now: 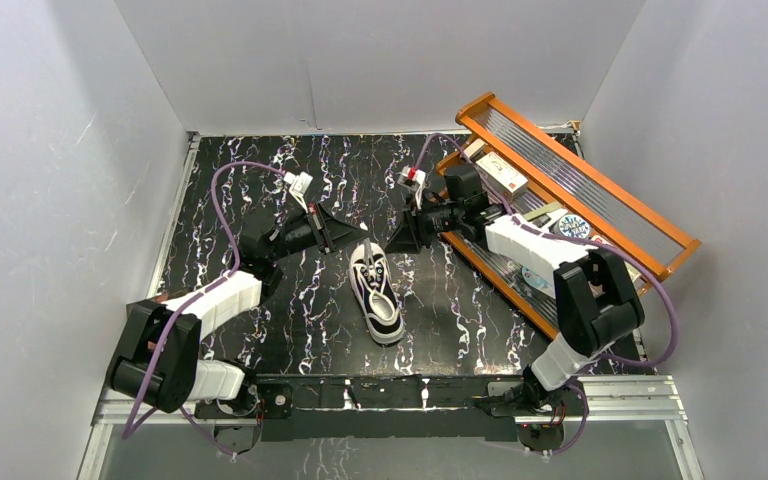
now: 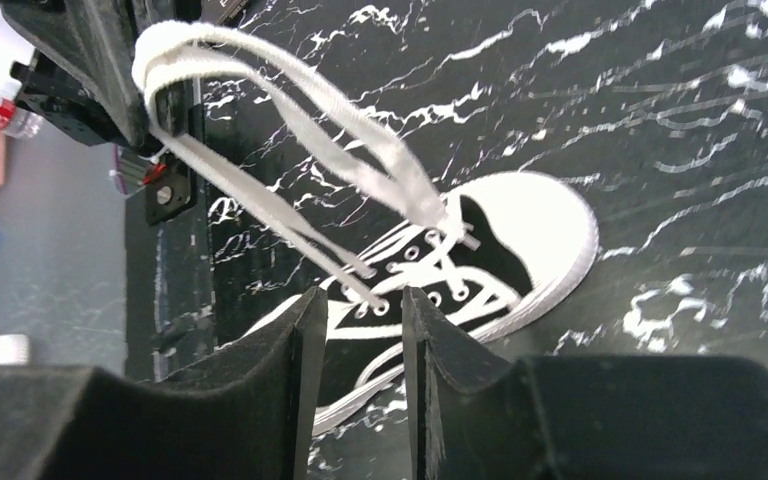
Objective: Tie the shoes
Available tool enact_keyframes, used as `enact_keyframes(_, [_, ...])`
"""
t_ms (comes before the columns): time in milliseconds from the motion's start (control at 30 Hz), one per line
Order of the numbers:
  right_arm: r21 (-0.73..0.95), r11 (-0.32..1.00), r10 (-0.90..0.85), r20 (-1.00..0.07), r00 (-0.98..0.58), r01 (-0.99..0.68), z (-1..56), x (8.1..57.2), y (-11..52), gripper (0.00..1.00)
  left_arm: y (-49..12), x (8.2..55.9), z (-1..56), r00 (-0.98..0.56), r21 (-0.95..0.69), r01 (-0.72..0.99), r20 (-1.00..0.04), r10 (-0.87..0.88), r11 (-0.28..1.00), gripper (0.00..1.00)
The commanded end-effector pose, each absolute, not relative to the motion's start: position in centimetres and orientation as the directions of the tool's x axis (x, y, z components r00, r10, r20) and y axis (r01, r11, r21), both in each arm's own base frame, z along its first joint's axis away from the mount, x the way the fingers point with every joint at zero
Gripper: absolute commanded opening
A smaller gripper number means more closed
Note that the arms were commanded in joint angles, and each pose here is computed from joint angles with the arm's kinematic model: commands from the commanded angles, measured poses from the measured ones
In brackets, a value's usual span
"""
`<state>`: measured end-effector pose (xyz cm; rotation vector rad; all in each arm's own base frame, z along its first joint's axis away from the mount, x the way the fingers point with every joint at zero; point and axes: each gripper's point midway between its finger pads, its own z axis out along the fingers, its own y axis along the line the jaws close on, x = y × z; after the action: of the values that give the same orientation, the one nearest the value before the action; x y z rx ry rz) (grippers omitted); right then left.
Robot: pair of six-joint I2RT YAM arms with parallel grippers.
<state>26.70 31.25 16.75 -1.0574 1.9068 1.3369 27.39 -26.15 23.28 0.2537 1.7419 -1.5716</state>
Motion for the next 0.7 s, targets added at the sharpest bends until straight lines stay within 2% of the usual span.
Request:
enact_keyframes(0, [0.294,0.057,-0.245,-0.922,-0.298,-0.954,18.5,28.5,33.4,0.4,-26.3,27.4,26.2,-0.645,-0.722,0.671,-0.681,-0.347,0.169,0.0])
enact_keyframes(133, [0.289,-0.013,-0.249,-0.928,-0.277,-0.957,17.4,28.2,34.6,0.35,-26.4,27.5,26.3,-0.648,-0.725,0.669,-0.678,-0.347,0.166,0.0])
enact_keyframes(367, [0.288,-0.1,-0.244,-0.935,-0.257,-0.952,17.2,27.0,36.3,0.32,-26.5,27.7,26.6,-0.653,-0.729,0.666,-0.673,-0.347,0.16,0.0])
enact_keyframes(667, [0.257,-0.071,-0.229,-0.945,-0.235,-0.964,16.6,27.6,36.8,0.44,-26.5,27.6,26.8,-0.655,-0.73,0.666,-0.671,-0.348,0.154,0.0])
